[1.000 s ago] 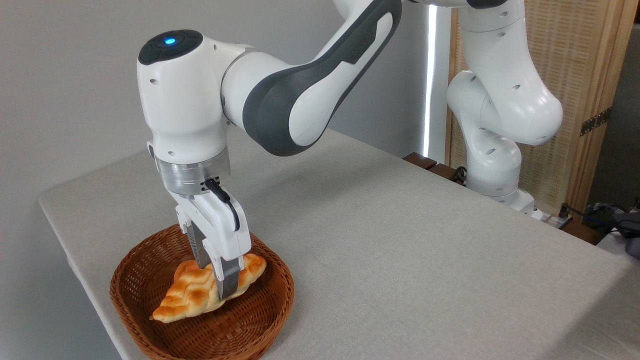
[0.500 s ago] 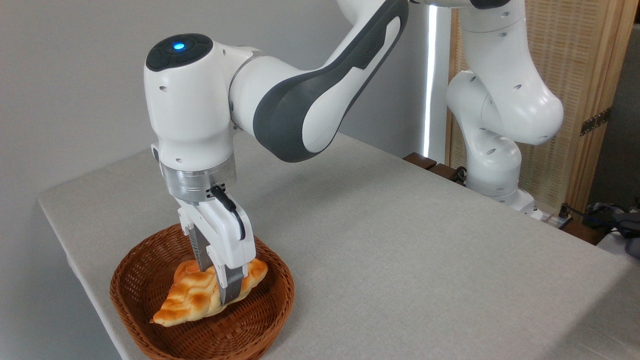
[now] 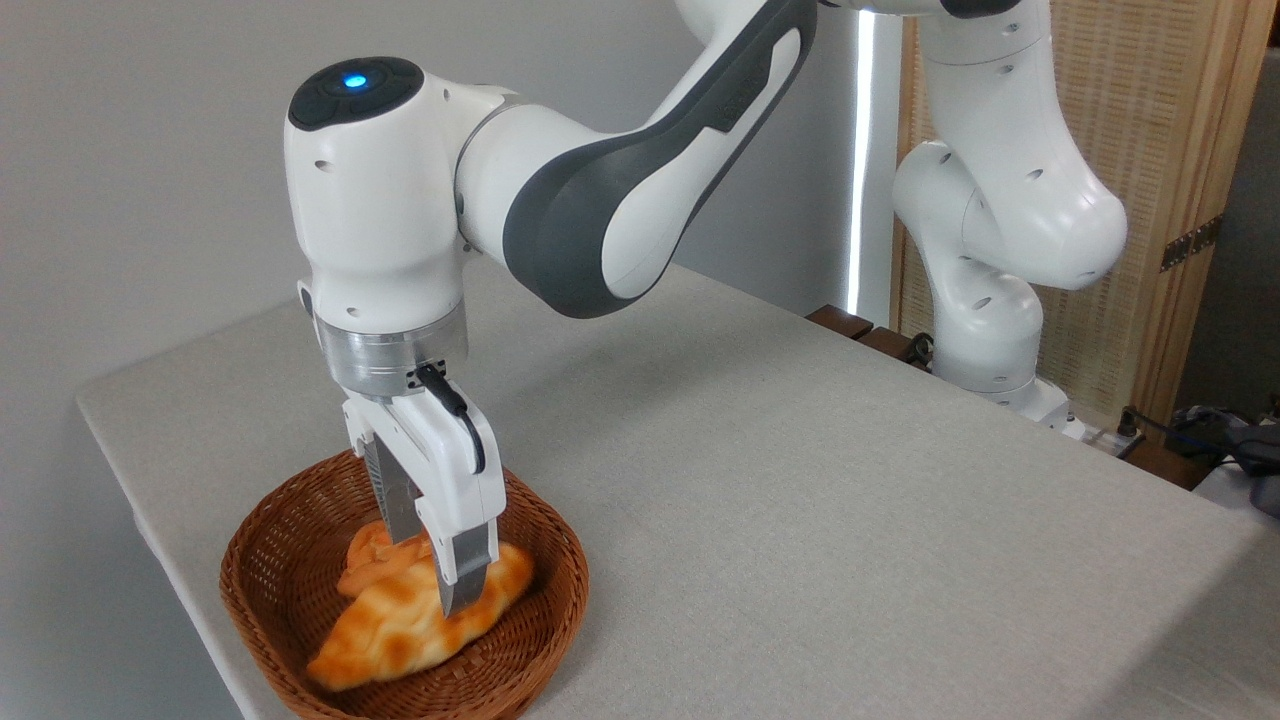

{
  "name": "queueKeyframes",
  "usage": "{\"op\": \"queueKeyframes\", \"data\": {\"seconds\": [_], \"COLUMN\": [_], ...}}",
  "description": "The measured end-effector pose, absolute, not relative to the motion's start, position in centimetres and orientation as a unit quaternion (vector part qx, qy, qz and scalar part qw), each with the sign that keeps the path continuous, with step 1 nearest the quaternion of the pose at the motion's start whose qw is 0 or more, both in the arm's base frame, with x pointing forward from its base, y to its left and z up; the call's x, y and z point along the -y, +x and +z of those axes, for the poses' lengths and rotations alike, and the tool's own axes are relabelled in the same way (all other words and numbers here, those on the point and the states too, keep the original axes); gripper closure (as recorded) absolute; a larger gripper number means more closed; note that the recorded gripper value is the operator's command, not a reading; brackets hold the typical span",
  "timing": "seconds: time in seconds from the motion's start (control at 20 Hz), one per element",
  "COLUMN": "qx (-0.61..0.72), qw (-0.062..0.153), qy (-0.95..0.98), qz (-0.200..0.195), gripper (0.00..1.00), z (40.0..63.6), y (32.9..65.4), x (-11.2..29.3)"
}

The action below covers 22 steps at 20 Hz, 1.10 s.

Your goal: Put bread into the basket

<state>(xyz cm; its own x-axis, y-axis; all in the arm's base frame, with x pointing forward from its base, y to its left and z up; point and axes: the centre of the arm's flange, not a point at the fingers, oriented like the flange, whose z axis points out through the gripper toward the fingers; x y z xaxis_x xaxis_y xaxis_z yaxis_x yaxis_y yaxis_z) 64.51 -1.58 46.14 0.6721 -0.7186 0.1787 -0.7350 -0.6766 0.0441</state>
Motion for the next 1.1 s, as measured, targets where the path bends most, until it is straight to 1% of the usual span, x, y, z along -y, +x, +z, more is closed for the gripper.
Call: {"op": "queueKeyframes", "data": {"seconds": [0.1, 0.15, 0.25, 0.35, 0.45, 0.55, 0.7, 0.8, 0.95, 1.1], "qx": [0.396, 0.388, 0.356, 0.32, 0.299, 0.292, 0.296, 0.299, 0.295, 0.295], "qw": [0.057, 0.064, 0.084, 0.1, 0.103, 0.101, 0.108, 0.104, 0.086, 0.069], "qy": [0.913, 0.916, 0.926, 0.936, 0.941, 0.942, 0.939, 0.941, 0.946, 0.949], "qz": [0.076, 0.081, 0.094, 0.106, 0.118, 0.134, 0.135, 0.124, 0.103, 0.087], "gripper": [0.0, 0.0, 0.0, 0.0, 0.0, 0.0, 0.0, 0.0, 0.0, 0.0], "z": [46.4, 46.6, 47.3, 48.4, 50.0, 52.4, 55.8, 57.6, 59.7, 60.1], "y": [64.5, 64.5, 64.5, 64.4, 64.1, 63.5, 61.6, 60.1, 58.2, 57.5], "x": [1.6, 1.7, 1.8, 1.7, 1.5, 1.3, 1.1, 0.9, 0.7, 1.0]}}
